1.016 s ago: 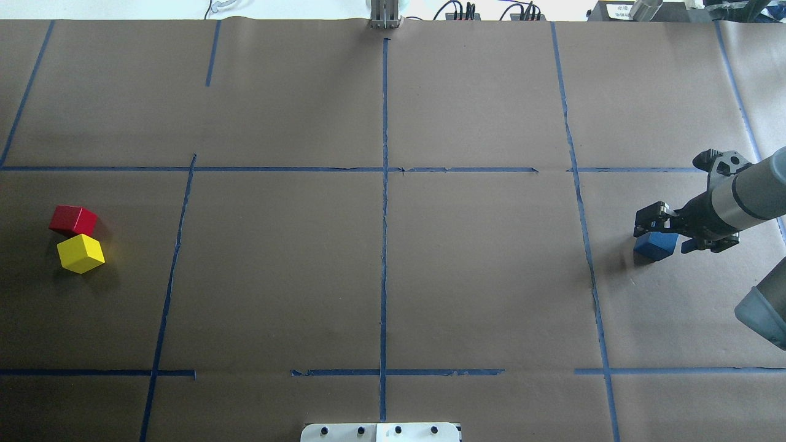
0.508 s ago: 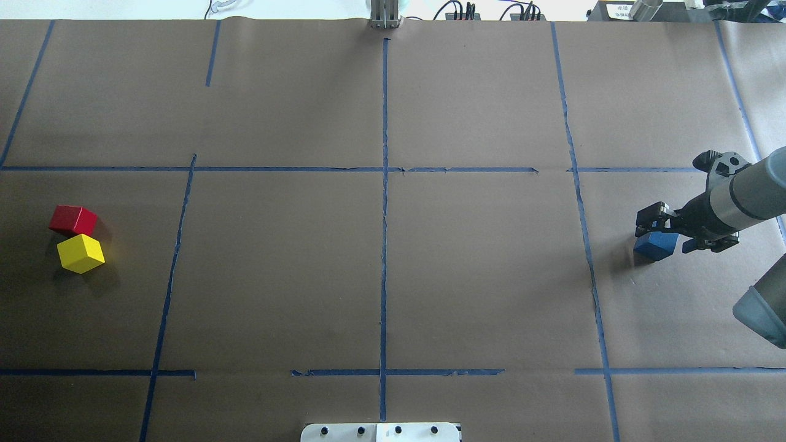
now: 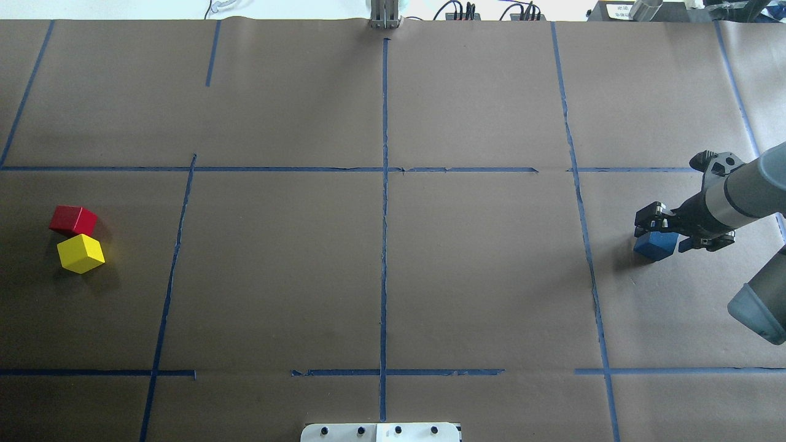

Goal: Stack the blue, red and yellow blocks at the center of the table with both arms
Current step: 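Lower the right gripper onto the blue cube and close on it, then carry the blue cube with the right gripper to the table center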

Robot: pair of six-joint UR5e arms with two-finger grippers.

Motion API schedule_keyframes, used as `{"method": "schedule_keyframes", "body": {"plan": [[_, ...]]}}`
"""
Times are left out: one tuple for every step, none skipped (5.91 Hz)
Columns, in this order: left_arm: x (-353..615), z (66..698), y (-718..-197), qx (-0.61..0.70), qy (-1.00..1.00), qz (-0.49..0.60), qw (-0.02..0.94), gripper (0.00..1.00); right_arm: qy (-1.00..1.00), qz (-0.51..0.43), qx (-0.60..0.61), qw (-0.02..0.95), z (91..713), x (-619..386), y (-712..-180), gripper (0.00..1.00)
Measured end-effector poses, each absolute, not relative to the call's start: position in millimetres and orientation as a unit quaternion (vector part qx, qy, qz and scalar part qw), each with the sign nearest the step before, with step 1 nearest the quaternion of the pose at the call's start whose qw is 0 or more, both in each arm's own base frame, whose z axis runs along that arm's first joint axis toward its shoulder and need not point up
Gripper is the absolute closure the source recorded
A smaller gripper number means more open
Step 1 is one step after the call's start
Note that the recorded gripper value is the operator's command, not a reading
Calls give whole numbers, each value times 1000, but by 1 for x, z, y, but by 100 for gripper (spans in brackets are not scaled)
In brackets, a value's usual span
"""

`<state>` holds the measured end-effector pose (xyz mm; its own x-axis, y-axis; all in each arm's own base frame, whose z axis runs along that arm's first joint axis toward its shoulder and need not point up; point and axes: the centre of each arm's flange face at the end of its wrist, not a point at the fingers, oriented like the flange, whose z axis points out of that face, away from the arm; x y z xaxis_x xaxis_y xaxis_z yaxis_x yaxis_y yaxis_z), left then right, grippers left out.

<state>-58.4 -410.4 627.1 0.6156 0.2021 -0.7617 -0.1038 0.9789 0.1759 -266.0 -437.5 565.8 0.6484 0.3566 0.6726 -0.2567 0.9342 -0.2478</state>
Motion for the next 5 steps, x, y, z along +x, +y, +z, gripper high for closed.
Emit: {"method": "schedule_keyframes", "body": {"plan": [[-59, 626, -408, 58, 430, 85, 897, 0, -382, 172, -70, 905, 567, -268, -438, 99], [-59, 625, -405, 58, 430, 85, 897, 0, -385, 174, -75, 903, 564, -270, -439, 100], [-59, 625, -404, 57, 430, 85, 897, 0, -395, 175, -81, 898, 551, -274, -441, 100], [-59, 625, -403, 57, 430, 84, 897, 0, -412, 178, -90, 889, 515, -286, -455, 100], [-59, 625, -403, 57, 430, 84, 897, 0, -421, 181, -95, 884, 450, -309, -485, 100]]}}
